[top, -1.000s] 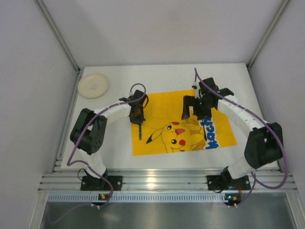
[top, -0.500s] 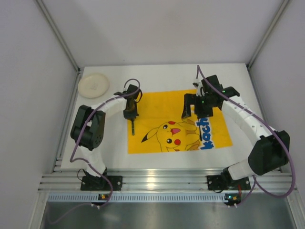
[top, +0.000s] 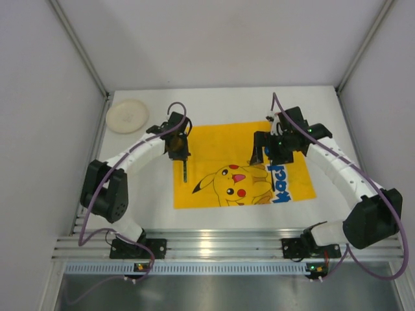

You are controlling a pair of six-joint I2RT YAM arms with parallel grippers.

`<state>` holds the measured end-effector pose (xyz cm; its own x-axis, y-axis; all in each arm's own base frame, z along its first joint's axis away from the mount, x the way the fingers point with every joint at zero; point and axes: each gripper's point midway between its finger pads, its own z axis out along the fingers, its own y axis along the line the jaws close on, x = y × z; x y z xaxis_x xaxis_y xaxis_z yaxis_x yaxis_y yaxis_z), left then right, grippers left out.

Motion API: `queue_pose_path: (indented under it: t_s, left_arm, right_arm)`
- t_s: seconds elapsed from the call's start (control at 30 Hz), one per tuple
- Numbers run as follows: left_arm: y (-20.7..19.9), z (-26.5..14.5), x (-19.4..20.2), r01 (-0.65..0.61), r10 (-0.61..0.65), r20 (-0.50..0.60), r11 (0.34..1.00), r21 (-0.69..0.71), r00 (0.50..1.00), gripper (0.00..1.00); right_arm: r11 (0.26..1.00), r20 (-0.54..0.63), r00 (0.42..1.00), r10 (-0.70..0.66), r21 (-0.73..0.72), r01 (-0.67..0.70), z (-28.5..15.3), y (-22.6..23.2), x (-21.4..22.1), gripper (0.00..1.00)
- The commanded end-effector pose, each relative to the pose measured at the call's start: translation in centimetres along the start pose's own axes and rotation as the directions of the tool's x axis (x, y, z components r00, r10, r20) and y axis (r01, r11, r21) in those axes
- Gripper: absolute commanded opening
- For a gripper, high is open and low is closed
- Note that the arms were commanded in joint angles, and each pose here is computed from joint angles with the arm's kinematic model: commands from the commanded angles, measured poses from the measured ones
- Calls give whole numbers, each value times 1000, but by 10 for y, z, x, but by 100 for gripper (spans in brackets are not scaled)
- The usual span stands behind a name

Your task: Set the dinner table for one person

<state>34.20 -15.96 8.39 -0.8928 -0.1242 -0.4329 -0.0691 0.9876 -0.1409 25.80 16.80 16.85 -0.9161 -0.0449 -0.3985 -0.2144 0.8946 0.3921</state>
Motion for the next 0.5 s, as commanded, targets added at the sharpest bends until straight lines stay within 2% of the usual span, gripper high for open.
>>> queue_pose_path:
  t_s: [0.0, 0.3, 0.47]
  left_arm:
    - [-10, -12, 19, 13, -12, -10, 999, 52, 1000, 0]
    - [-5, 23, 48, 56, -55, -59, 998, 21, 997, 0]
    - [-8, 31, 42, 58, -57, -47, 998, 14, 997, 0]
  right_arm:
    - [1000, 30, 1000, 3, 3, -3, -7, -1, 0, 100]
    - [1000, 13, 1000, -11, 29, 11, -7, -8, 8, 100]
    - [999, -2, 1000, 1, 36, -1, -5, -11, 15, 100]
